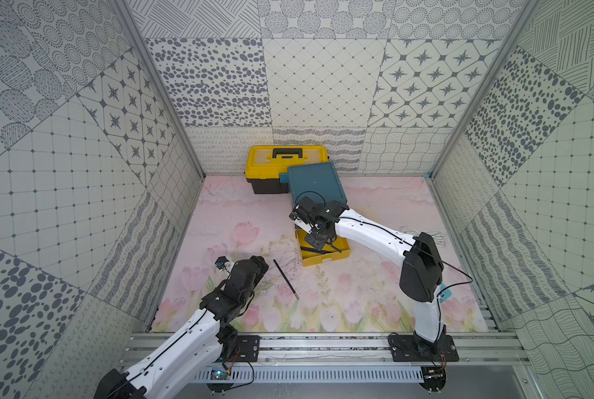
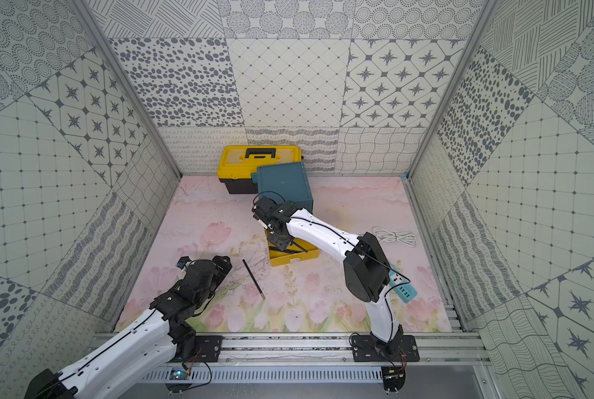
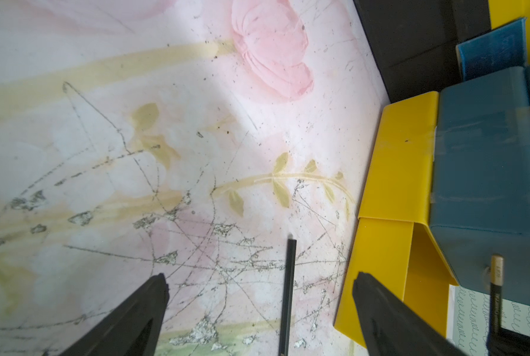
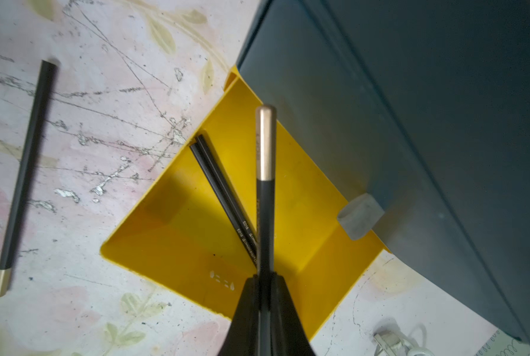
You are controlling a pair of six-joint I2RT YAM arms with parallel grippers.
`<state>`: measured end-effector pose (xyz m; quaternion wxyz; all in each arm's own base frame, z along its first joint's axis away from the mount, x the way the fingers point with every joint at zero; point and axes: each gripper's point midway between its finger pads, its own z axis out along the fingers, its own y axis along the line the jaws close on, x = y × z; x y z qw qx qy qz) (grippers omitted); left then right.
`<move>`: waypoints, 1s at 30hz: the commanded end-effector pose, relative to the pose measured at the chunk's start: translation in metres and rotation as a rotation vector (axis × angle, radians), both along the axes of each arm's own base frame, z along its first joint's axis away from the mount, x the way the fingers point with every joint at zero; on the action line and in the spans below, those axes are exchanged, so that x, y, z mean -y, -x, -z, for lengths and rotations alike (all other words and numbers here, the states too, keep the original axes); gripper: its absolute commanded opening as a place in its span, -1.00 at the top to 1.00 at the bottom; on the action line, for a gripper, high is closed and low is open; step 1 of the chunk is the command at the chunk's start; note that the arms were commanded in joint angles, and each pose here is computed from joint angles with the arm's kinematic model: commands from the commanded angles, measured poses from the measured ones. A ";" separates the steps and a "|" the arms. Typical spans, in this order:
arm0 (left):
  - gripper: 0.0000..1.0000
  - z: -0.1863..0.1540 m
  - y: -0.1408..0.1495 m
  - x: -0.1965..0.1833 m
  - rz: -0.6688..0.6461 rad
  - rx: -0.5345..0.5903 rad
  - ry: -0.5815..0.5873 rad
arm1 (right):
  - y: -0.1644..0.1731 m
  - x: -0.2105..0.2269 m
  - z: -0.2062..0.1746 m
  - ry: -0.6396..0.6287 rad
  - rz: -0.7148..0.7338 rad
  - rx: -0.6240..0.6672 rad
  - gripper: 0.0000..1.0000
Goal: Please place the pencils in the drawer according to their color
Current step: Place the pencil in the drawer.
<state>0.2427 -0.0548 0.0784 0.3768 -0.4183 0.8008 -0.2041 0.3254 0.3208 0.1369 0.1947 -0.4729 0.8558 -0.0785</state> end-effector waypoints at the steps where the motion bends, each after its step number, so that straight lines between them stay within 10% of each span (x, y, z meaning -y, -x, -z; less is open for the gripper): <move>1: -0.99 0.000 0.000 -0.006 -0.025 -0.002 -0.020 | -0.002 0.000 -0.010 -0.028 -0.049 0.035 1.00; 30: -0.99 -0.001 -0.003 -0.004 -0.023 0.003 -0.013 | -0.011 0.000 0.029 0.062 -0.224 -0.018 1.00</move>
